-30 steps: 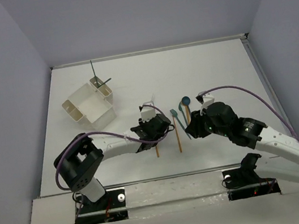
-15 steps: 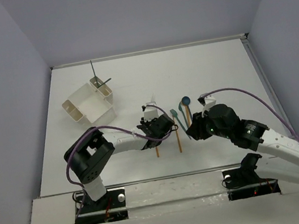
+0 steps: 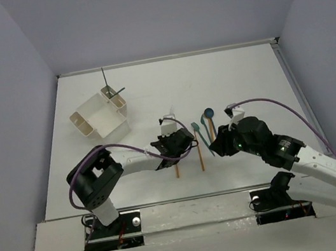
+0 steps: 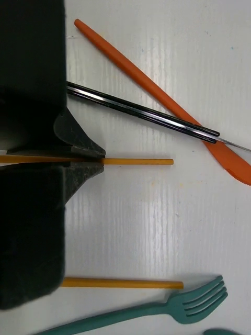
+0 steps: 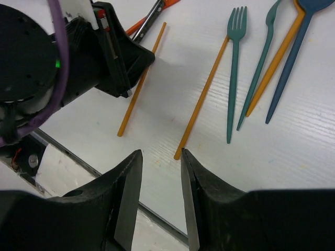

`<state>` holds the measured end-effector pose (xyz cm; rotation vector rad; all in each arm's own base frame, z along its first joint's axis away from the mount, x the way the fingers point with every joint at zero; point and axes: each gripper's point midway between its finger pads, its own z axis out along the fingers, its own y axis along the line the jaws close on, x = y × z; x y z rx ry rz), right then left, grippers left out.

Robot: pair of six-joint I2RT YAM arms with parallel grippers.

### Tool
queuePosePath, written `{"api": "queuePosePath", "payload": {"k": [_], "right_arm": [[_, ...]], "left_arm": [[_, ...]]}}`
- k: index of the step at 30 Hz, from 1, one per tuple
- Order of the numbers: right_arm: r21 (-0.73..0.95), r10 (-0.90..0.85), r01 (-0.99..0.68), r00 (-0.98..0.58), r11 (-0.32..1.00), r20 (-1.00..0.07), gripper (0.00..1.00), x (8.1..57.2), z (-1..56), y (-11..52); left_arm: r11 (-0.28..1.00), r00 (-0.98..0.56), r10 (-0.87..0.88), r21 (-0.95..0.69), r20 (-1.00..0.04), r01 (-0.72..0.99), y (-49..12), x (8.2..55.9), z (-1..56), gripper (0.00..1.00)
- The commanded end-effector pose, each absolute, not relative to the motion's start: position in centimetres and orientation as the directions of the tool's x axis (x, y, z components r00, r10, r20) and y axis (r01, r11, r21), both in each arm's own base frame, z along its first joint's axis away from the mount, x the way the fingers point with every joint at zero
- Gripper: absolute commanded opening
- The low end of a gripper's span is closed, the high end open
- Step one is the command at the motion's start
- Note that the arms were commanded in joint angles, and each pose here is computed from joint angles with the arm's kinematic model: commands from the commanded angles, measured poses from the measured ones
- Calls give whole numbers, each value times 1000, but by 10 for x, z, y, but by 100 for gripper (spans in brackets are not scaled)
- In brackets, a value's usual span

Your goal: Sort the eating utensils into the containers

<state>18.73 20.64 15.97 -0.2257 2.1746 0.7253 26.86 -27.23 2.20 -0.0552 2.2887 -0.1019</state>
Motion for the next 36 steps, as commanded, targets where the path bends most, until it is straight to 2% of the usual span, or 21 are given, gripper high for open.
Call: {"api": "queuePosePath", "payload": {"k": [1, 5, 10, 11, 13, 20, 24, 36], "right_arm": [[455, 136, -404, -610, 794, -780, 41, 193, 180, 211], [460, 148, -408, -600, 788, -786, 41, 194, 182, 211], [476, 178, -426, -573, 769, -800, 41, 198, 190, 216], [479, 183, -428, -570, 766, -801, 41, 198, 189, 217], [485, 199, -437, -553, 758, -809, 41, 201, 192, 219], [484, 209, -452, -532, 749, -821, 42, 200, 195, 218], [494, 225, -464, -520, 736, -824, 43, 198, 198, 218], [501, 234, -513, -497, 697, -835, 45, 200, 198, 229]], "left_arm": [[957, -572, -204, -284, -795, 53, -289, 270, 95, 0], [929, -427, -310, -367, -849, 56, -274, 283, 170, 0], [917, -216, -392, -398, -894, -19, -216, 322, 255, 0], [903, -140, -430, -424, -892, -73, -189, 342, 277, 0], [897, -37, -424, -414, -905, -154, -146, 370, 310, 0], [913, 107, -247, -269, -963, -308, -86, 431, 375, 0], [889, 116, -178, -210, -977, -407, -54, 479, 364, 0], [854, 103, 41, -19, -994, -519, -26, 551, 329, 0]]}}
